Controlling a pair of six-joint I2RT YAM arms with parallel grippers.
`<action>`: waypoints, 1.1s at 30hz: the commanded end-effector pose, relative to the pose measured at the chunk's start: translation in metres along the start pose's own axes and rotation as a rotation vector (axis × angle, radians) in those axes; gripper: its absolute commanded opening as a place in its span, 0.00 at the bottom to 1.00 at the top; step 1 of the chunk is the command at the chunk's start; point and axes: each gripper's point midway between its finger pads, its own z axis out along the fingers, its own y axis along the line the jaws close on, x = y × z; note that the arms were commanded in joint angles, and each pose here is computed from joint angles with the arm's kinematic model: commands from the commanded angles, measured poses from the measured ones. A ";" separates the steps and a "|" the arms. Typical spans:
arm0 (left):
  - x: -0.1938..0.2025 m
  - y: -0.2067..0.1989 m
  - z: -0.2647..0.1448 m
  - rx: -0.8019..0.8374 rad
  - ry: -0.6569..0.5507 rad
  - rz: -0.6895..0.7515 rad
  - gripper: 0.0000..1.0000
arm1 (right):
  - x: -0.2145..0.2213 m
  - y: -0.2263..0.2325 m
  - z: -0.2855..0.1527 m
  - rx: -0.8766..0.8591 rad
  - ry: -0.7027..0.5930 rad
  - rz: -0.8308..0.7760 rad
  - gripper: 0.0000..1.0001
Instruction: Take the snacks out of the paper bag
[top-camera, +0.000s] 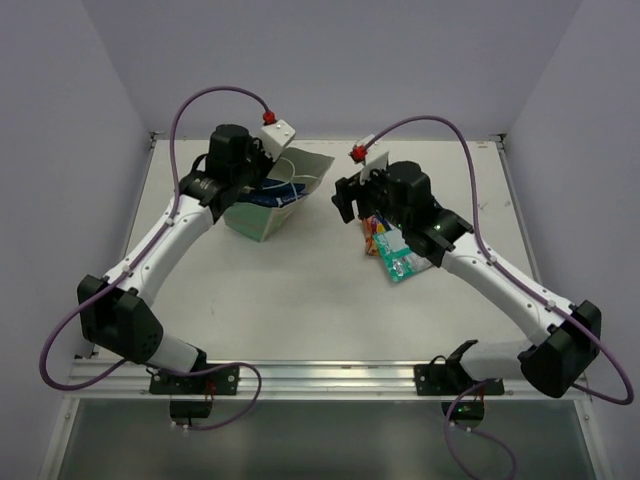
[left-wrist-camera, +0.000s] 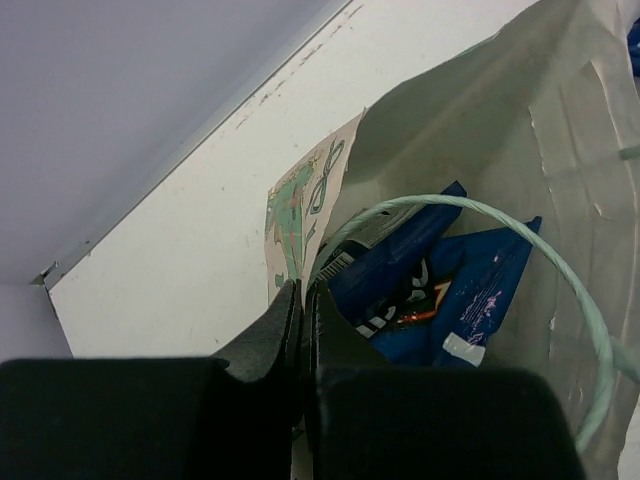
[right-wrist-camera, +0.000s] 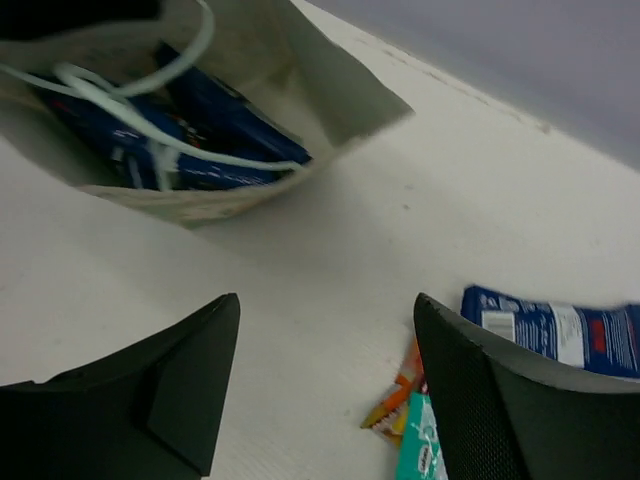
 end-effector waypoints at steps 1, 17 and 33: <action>-0.026 0.000 -0.015 -0.001 -0.093 0.010 0.00 | -0.086 0.059 -0.033 -0.298 -0.231 -0.127 0.73; -0.068 0.011 -0.043 -0.021 -0.194 0.008 0.00 | -0.088 0.121 0.023 -0.501 -0.177 -0.194 0.62; -0.085 -0.004 -0.053 0.072 -0.261 -0.014 0.00 | -0.009 0.113 0.104 -0.399 -0.055 -0.178 0.72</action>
